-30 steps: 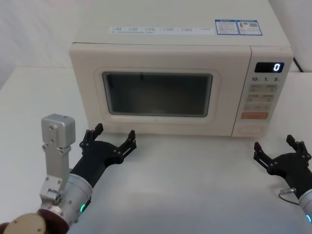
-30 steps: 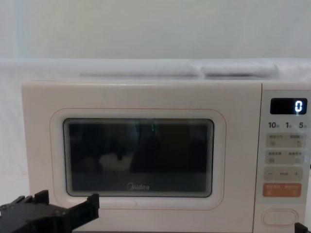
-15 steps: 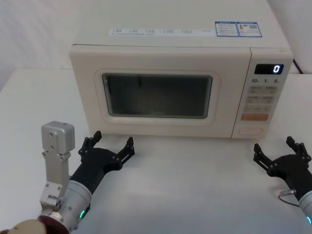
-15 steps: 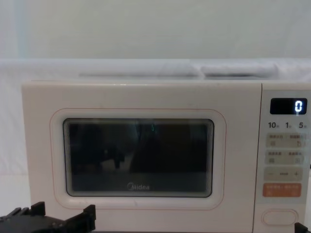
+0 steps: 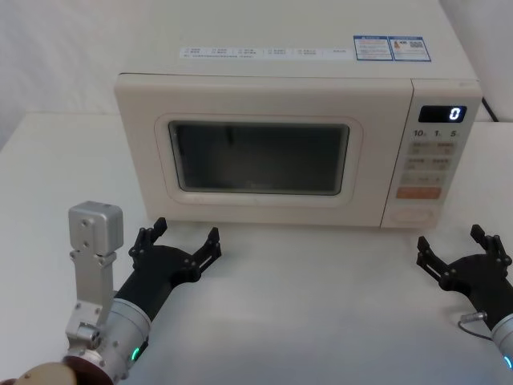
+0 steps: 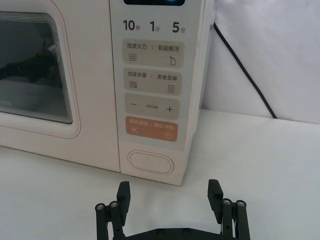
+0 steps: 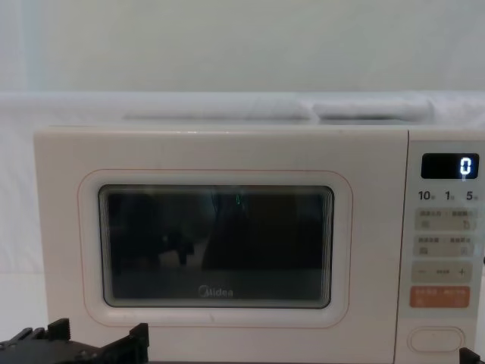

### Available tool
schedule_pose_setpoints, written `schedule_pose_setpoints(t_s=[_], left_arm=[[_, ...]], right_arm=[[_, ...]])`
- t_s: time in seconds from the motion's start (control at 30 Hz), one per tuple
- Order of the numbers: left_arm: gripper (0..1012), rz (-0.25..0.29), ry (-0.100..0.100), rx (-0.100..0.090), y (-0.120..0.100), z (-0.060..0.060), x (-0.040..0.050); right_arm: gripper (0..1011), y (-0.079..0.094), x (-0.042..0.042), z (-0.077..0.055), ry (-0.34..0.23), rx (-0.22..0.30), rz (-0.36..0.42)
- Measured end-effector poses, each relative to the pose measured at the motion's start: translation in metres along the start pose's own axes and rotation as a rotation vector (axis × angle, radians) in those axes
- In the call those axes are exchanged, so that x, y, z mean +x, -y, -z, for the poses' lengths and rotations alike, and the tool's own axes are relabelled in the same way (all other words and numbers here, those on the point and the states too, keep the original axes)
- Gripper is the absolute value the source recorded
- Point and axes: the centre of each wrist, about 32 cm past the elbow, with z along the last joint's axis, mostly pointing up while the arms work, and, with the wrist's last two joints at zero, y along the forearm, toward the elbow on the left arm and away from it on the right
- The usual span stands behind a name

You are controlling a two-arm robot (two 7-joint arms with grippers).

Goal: Press the button to open the microwave door with one hand; close the microwave door with the other hand.

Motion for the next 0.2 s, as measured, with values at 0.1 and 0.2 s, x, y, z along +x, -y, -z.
schedule_pose_setpoints(t_s=[0.1, 0.2], left_arm=[[1001, 0.0, 0.0, 0.0, 0.0, 0.0, 0.0], [1001, 0.001, 0.0, 0.0, 0.0001, -0.0001, 0.0]], right_arm=[[1001, 0.0, 0.0, 0.0, 0.0, 0.0, 0.0], [1001, 0.0, 0.0, 0.0, 0.0, 0.0, 0.0]])
